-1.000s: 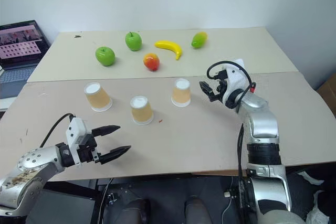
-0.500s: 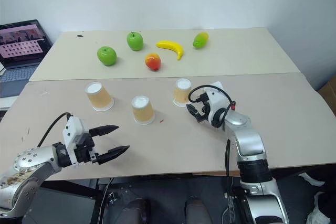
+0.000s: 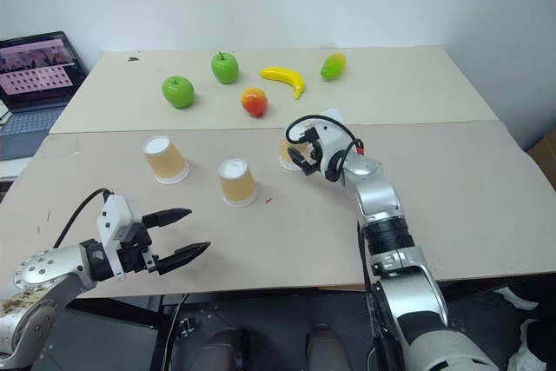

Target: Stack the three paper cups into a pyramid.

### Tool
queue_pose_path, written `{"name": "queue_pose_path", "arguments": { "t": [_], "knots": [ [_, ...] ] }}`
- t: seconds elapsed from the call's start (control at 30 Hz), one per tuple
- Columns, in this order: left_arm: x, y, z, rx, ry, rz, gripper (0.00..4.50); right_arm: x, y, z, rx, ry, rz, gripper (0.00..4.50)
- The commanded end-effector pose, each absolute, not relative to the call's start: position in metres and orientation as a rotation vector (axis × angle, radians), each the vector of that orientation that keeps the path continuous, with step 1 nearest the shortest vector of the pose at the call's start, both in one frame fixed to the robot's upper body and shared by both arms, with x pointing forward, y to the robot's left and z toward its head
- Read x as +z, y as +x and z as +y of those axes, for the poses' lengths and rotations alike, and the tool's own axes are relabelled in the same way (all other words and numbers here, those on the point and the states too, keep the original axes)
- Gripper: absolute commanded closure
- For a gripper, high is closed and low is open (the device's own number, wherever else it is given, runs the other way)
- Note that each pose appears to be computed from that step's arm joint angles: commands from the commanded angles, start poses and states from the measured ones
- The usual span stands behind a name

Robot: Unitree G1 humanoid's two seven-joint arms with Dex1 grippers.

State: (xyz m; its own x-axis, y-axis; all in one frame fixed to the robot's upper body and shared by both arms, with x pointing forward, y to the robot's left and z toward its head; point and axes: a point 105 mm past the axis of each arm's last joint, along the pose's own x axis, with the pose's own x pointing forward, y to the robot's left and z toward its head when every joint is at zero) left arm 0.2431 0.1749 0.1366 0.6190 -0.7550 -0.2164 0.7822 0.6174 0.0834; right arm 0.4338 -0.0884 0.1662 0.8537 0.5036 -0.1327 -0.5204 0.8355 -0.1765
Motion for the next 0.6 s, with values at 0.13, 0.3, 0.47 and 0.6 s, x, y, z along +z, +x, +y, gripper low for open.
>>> {"name": "queue_pose_path", "arguments": {
  "t": [0.13,0.3,0.47,0.6],
  "knots": [
    [0.149,0.244,0.175,-0.880,0.207,0.114,0.00,0.197,0.446,-0.068,0.569,-0.180,-0.020,0.09],
    [0.148,0.243,0.175,-0.875,0.210,0.117,0.00,0.199,0.456,-0.069,0.546,-0.161,-0.021,0.09],
    [0.148,0.243,0.175,-0.872,0.211,0.117,0.00,0.201,0.459,-0.073,0.538,-0.153,-0.022,0.09],
    [0.147,0.243,0.176,-0.872,0.212,0.123,0.00,0.204,0.460,-0.073,0.533,-0.148,-0.026,0.86]
  ]
}}
